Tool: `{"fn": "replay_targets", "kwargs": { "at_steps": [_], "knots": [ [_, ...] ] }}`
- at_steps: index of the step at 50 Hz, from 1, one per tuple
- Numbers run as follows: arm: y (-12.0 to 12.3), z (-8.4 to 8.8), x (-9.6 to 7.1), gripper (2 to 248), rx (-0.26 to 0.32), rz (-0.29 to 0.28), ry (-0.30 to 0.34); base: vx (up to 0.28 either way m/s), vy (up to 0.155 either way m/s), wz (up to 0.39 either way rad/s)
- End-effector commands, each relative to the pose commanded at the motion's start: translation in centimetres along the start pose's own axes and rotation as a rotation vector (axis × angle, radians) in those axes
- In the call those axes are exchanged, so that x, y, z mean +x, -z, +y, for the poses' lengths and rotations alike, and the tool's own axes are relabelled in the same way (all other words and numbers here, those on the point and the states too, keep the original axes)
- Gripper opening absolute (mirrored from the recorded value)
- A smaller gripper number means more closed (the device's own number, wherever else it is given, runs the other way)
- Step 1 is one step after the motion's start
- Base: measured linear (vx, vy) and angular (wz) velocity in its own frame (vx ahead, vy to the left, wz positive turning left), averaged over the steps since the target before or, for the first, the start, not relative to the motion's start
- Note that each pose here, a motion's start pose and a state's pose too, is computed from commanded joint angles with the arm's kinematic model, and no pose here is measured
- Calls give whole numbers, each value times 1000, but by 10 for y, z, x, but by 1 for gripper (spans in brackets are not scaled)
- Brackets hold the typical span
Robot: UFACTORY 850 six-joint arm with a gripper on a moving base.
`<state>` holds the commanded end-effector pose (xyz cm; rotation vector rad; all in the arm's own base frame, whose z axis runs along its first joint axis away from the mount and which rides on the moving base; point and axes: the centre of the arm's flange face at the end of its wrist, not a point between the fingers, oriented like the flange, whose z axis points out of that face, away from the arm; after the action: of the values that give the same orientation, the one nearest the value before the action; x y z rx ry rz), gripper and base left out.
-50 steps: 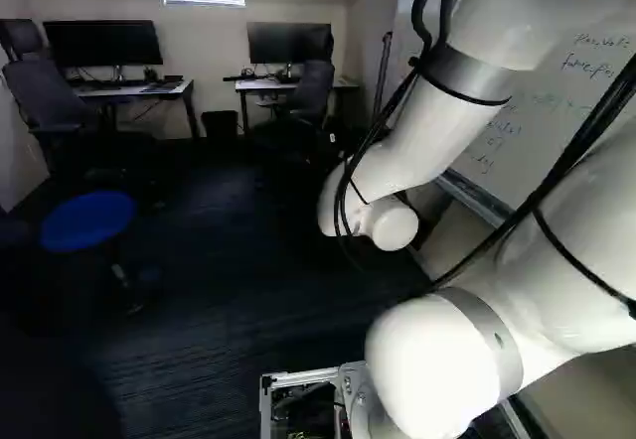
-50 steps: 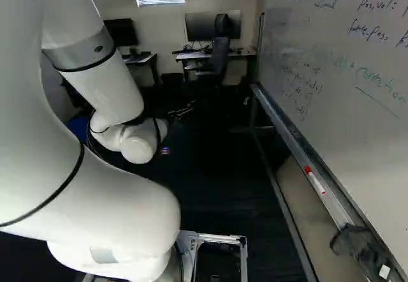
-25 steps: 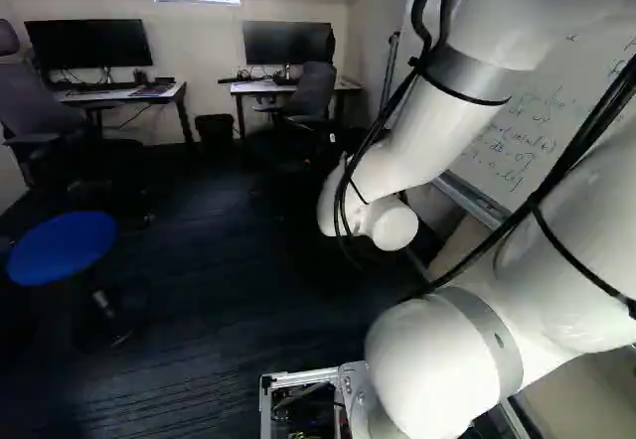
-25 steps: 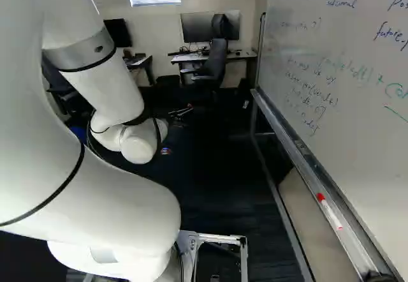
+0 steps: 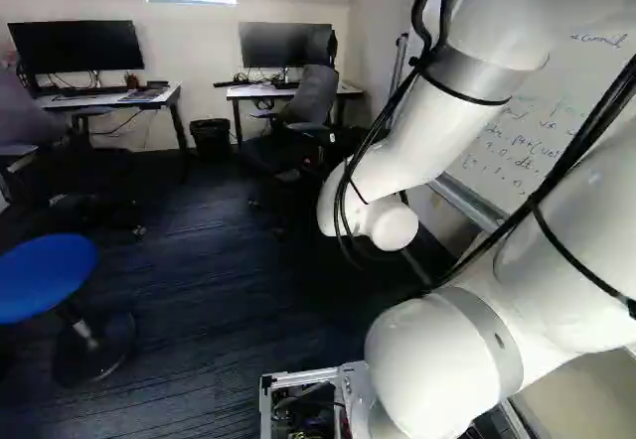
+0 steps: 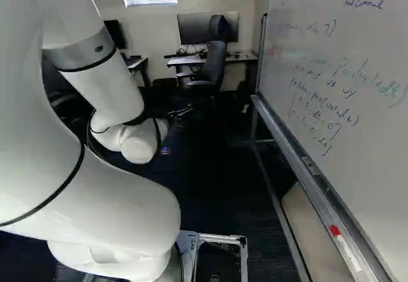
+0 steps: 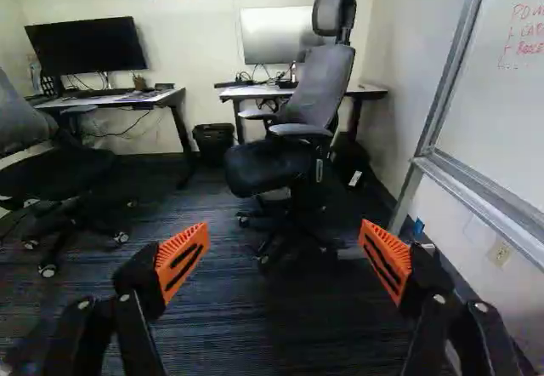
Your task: Open the door and move inside
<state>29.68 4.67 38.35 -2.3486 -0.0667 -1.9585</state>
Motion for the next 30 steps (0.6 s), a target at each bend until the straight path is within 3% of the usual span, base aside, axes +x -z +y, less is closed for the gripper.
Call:
{"fn": "replay_targets", "kwargs": {
  "at_steps": [11, 30],
  "knots": [
    [0, 0, 0, 247, 0, 0, 0, 128, 1, -8],
    [0, 0, 0, 247, 0, 0, 0, -2, -1, -1]
  ]
}}
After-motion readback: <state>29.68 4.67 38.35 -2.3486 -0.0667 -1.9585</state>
